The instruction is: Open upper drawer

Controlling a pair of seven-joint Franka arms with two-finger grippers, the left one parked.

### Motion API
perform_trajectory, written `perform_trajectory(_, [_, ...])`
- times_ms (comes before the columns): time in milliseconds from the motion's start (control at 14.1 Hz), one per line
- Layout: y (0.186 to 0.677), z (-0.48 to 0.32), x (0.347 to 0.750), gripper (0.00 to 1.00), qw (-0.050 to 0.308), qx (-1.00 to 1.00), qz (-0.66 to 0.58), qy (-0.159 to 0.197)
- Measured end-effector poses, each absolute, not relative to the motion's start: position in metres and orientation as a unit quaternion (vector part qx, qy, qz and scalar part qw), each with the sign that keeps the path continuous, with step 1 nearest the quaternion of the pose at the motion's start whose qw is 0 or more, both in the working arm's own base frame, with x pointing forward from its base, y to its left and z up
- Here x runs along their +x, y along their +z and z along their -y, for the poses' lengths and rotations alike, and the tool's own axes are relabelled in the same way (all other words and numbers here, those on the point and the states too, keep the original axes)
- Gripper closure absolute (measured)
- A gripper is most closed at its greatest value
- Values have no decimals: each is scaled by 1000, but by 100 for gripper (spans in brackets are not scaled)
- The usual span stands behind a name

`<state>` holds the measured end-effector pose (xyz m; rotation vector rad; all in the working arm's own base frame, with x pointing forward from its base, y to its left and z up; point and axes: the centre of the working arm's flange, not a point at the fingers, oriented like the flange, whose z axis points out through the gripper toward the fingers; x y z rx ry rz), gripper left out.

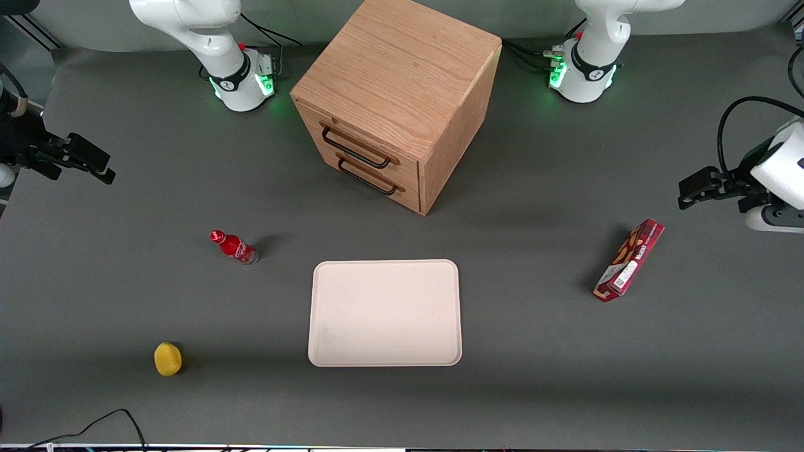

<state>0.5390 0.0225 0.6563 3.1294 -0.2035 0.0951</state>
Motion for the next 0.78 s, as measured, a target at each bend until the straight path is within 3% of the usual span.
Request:
perform_trajectory(497, [657,-24,539,0,2,998,63,28])
perform_trajectory(781, [672,-30,538,0,0,997,58,44])
